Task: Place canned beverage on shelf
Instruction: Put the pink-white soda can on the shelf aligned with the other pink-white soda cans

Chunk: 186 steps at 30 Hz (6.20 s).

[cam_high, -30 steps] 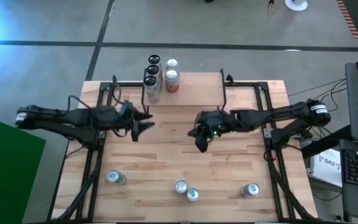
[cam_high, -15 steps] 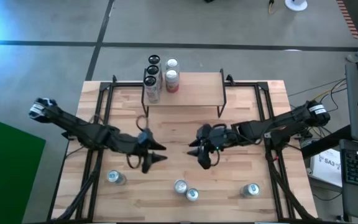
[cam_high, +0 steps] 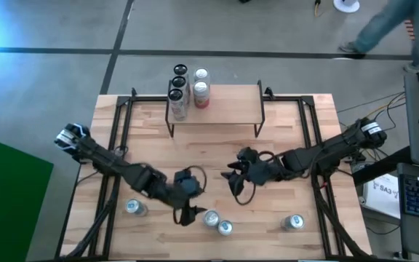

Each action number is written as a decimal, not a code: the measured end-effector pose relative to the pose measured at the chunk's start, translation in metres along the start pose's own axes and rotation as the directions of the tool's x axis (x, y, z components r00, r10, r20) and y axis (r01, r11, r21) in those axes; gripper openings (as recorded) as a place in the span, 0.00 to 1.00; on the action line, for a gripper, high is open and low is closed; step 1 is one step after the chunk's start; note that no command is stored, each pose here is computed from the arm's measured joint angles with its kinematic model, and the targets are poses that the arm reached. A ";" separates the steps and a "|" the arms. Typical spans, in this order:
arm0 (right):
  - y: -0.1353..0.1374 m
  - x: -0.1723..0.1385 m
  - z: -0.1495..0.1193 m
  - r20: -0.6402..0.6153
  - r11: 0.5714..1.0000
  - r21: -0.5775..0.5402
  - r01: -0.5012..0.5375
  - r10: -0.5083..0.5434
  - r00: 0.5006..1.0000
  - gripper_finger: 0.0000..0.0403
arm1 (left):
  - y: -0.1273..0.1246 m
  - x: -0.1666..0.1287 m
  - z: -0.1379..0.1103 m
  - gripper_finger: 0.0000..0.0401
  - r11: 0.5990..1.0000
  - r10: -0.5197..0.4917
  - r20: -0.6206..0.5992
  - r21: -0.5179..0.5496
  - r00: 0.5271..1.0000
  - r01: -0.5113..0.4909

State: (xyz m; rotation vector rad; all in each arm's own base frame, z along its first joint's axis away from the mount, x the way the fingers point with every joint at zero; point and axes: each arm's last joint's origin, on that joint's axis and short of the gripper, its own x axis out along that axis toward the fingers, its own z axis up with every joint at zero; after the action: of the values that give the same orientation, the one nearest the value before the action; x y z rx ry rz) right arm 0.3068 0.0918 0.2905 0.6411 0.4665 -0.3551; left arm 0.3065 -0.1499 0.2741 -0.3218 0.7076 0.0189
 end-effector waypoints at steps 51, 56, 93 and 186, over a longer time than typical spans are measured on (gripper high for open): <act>0.007 -0.026 -0.053 -0.033 0.977 0.091 0.191 -0.188 0.982 0.56 | -0.039 0.088 -0.064 0.75 0.980 0.179 0.165 0.055 0.970 -0.190; 0.005 -0.033 -0.047 -0.008 0.978 0.084 0.192 -0.192 0.981 0.56 | -0.016 0.062 -0.036 0.75 0.955 0.263 0.140 0.104 0.955 -0.278; -0.082 -0.009 0.100 0.216 0.957 -0.278 -0.084 0.148 0.965 0.59 | 0.194 -0.062 0.116 0.75 0.963 0.027 0.193 0.258 0.981 -0.077; -0.048 0.118 -0.020 -0.271 0.829 -0.515 -0.216 0.082 0.959 0.73 | 0.126 -0.079 0.004 0.95 0.992 0.115 0.127 0.036 0.985 -0.121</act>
State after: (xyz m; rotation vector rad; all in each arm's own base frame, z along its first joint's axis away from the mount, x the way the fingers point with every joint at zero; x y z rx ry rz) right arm 0.3782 0.0487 0.1918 0.1591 0.7094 0.0180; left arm 0.2335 -0.0216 0.2919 -0.2341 0.6011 0.1352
